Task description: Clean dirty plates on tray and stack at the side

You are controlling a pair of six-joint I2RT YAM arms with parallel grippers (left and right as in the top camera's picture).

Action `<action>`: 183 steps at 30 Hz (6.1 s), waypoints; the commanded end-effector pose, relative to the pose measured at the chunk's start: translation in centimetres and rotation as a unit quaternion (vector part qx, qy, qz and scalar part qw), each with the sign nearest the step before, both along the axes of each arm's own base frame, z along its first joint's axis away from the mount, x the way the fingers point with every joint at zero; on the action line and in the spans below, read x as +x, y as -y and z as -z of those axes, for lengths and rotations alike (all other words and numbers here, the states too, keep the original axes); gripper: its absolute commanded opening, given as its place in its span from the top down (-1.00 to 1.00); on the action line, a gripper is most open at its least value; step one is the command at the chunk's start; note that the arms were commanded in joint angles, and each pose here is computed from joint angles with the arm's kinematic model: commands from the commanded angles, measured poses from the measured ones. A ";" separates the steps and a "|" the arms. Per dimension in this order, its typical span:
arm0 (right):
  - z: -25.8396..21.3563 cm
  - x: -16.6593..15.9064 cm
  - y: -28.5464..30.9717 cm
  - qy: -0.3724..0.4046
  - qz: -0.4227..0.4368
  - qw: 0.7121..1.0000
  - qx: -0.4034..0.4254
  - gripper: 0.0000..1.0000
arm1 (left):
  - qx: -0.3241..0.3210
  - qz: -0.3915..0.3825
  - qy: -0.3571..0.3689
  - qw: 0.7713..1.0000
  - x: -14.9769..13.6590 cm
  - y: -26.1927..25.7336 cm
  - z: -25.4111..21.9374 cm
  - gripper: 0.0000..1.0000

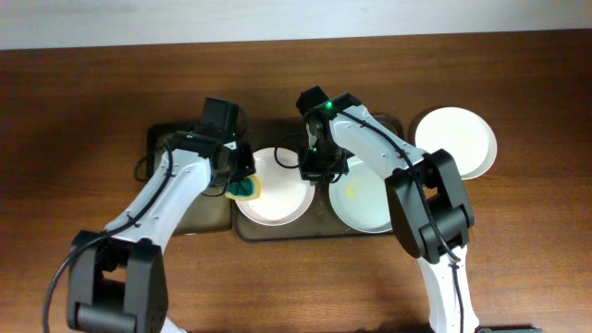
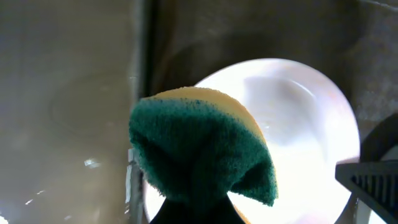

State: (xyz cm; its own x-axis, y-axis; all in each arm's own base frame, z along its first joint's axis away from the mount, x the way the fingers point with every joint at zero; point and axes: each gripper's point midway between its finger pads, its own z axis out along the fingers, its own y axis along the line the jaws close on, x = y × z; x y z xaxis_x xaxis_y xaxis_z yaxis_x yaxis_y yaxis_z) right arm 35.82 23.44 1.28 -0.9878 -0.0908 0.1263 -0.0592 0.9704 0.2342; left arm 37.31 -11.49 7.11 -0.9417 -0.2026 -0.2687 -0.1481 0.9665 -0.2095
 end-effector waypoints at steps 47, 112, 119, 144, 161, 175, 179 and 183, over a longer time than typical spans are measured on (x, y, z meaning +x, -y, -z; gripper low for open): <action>0.9 0.4 -0.1 0.009 -0.002 1.000 -0.015 0.92 | 0.006 0.052 -0.049 0.997 -1.2 4.7 5.4 1.00; 1.0 0.7 0.0 0.015 -0.001 1.000 -0.018 0.92 | 0.228 -0.005 -0.022 0.973 0.6 -2.9 5.3 1.00; 1.0 0.8 0.2 0.019 -0.001 1.000 -0.024 0.92 | 0.284 -0.033 0.031 0.958 1.2 -5.2 -1.0 1.00; -18.5 5.0 1.8 0.329 -0.083 0.932 -0.126 0.92 | 0.102 -0.159 0.071 0.979 -2.8 -11.3 -10.9 1.00; -29.2 3.6 1.5 0.485 -0.230 0.699 -0.472 0.92 | 0.115 -0.164 0.072 0.977 -2.8 -11.8 -10.9 1.00; -30.6 3.6 1.6 0.500 -0.211 0.677 -0.498 0.92 | 0.114 -0.164 0.073 0.977 -2.8 -11.8 -10.9 1.00; -27.9 4.0 0.0 0.510 -0.175 0.744 -0.395 0.92 | 0.114 -0.164 0.073 0.977 -2.8 -11.8 -10.9 1.00; -20.4 3.3 -2.9 0.404 -0.258 0.855 -0.201 0.92 | 0.115 -0.163 0.070 0.977 -2.9 -11.8 -10.9 1.00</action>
State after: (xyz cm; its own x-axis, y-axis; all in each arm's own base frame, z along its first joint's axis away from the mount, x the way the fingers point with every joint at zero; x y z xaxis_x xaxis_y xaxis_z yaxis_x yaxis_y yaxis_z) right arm 39.93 24.22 26.49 -0.5477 -0.7043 -0.4517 -0.2582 0.6558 -0.7094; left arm 34.63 0.03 18.16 -0.7856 -0.4050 -0.4678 -0.4368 0.8985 -0.0444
